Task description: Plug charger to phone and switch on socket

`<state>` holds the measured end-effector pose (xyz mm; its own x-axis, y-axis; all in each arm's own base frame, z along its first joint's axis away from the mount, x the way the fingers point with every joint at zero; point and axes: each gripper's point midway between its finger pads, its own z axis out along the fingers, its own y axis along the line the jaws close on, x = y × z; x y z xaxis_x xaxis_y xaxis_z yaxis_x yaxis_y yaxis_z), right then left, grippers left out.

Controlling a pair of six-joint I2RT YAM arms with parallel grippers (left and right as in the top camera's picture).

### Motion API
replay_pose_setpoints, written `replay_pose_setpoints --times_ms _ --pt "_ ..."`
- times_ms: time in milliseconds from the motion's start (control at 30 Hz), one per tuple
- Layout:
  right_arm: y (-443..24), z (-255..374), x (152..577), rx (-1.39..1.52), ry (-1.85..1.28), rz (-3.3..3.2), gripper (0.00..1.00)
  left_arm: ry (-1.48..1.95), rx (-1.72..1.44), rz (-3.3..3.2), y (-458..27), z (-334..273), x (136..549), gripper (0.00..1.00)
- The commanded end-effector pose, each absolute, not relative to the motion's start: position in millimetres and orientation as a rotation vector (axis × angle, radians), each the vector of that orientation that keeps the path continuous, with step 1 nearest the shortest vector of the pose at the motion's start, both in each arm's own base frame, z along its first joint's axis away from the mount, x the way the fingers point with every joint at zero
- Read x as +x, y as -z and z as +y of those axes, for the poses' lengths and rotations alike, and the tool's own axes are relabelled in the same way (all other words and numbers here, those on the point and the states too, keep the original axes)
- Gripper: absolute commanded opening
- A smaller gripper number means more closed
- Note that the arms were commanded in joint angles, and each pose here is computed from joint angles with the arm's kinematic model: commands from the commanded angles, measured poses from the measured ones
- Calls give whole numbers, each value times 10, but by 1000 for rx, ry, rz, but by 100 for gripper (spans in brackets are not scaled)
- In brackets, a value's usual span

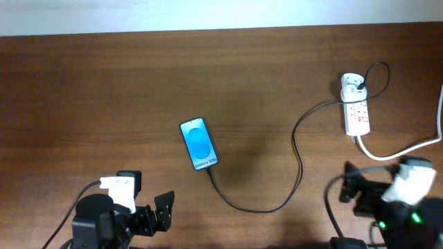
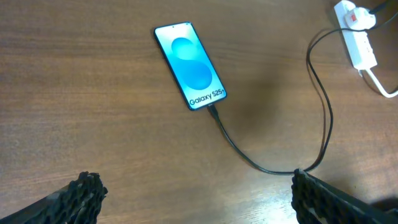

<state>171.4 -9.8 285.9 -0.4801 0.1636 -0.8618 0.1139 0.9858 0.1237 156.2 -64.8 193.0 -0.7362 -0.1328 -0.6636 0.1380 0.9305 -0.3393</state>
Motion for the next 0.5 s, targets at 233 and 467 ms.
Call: replay_pose_setpoints --times_ms 233,467 --pt "-2021 217 2296 60 -325 1650 98 472 2 2344 -1931 -637 1563 99" --pt "-1600 123 2419 120 -306 1663 98 472 2 2344 -1931 -637 1563 99"
